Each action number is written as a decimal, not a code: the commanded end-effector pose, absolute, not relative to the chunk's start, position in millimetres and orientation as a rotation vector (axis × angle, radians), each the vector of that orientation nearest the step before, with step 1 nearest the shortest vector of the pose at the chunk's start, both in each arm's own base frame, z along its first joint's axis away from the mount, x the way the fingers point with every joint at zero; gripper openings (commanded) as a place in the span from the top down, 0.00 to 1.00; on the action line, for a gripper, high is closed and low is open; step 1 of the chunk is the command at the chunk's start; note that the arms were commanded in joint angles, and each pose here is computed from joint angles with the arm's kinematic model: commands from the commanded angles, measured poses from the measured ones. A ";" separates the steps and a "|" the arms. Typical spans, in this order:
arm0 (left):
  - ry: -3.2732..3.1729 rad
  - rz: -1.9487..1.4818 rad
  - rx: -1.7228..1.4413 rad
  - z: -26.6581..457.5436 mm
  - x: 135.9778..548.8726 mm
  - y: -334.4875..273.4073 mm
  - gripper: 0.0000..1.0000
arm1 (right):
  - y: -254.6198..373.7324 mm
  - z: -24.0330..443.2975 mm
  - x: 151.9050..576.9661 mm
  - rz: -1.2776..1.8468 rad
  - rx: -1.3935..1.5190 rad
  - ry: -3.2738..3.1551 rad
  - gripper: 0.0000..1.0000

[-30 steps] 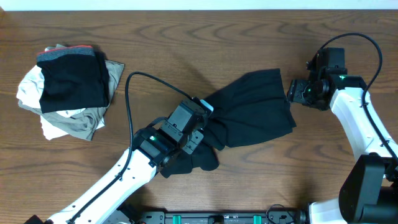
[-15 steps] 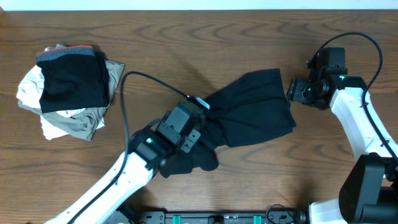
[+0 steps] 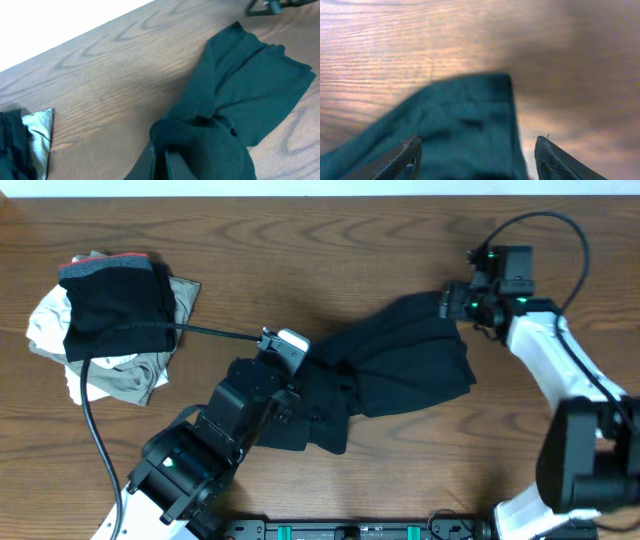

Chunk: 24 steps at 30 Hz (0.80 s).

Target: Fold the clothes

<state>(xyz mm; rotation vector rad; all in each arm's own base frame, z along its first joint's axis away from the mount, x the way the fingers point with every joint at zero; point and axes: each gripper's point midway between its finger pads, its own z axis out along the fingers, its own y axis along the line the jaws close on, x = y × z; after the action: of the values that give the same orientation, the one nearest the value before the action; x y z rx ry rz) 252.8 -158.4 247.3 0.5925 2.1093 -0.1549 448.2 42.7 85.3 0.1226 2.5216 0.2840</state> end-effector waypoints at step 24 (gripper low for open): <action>2.192 -0.131 0.610 224.9 264.5 -167.9 0.94 | 58.2 2.0 497.1 0.289 0.079 2.459 0.30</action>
<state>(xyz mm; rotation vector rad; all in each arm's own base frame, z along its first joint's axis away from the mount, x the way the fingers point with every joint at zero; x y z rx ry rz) 261.4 -167.0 217.3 0.6280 2.2059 -0.1234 498.4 58.4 8.9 0.0661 2.4443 0.2995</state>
